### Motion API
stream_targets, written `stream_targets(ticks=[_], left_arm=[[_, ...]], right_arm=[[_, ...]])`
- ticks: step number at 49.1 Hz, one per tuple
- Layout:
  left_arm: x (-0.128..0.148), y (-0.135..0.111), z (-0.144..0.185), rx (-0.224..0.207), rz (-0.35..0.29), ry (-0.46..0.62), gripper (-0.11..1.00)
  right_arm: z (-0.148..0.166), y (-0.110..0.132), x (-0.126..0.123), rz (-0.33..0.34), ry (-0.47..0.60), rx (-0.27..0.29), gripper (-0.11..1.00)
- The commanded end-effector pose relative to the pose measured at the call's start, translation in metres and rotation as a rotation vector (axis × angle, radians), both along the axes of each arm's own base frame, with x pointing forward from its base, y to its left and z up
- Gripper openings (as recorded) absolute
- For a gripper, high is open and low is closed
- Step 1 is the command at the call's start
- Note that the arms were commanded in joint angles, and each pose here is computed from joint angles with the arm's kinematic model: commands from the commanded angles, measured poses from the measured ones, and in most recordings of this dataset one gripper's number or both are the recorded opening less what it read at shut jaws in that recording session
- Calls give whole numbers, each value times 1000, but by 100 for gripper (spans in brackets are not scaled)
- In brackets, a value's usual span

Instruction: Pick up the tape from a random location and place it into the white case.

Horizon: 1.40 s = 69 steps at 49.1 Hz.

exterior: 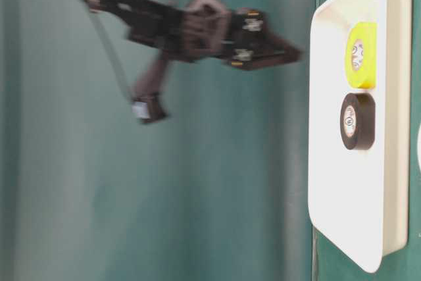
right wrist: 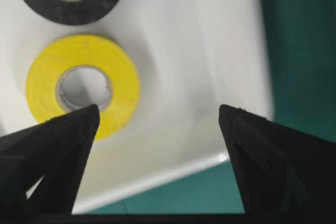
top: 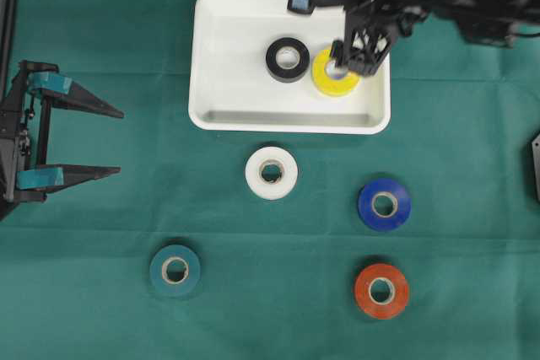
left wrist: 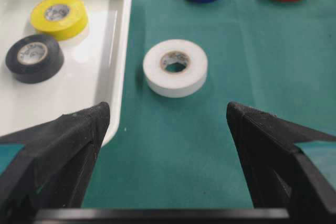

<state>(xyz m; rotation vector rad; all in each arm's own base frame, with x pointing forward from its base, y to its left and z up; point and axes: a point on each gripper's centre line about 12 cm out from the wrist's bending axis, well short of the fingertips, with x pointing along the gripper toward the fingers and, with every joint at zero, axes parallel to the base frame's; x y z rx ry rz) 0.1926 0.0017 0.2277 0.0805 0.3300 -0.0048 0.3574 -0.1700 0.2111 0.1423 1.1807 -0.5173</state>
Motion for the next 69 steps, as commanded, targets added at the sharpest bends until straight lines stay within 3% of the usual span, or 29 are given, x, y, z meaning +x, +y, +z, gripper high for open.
stream_targets(ticks=[1,12,23,31,45,57,69], left_arm=[[2,0,5,-1,-1,-14,97],[2,0,5,-3,-1,-12,97],[2,0,5,-1,-1,-14,97],[2,0,5,-3,-1,-14,97],[2,0,4,-1,0,-5,97],[2,0,4,-1,-1,-6,97],[2,0,3,0,-2,2,97]], right_arm=[[41,0,-4,-7,-55,-39,91],[76,4,-18,-18,-96,-64,90],[76,10,-12,8,-136,-70,90],[77,35,2,78,-172,-61,90],[79,105,27,231,-253,-18,90],[80,118,29,271,-299,-18,90],[82,124,5,279,-315,-11,88]])
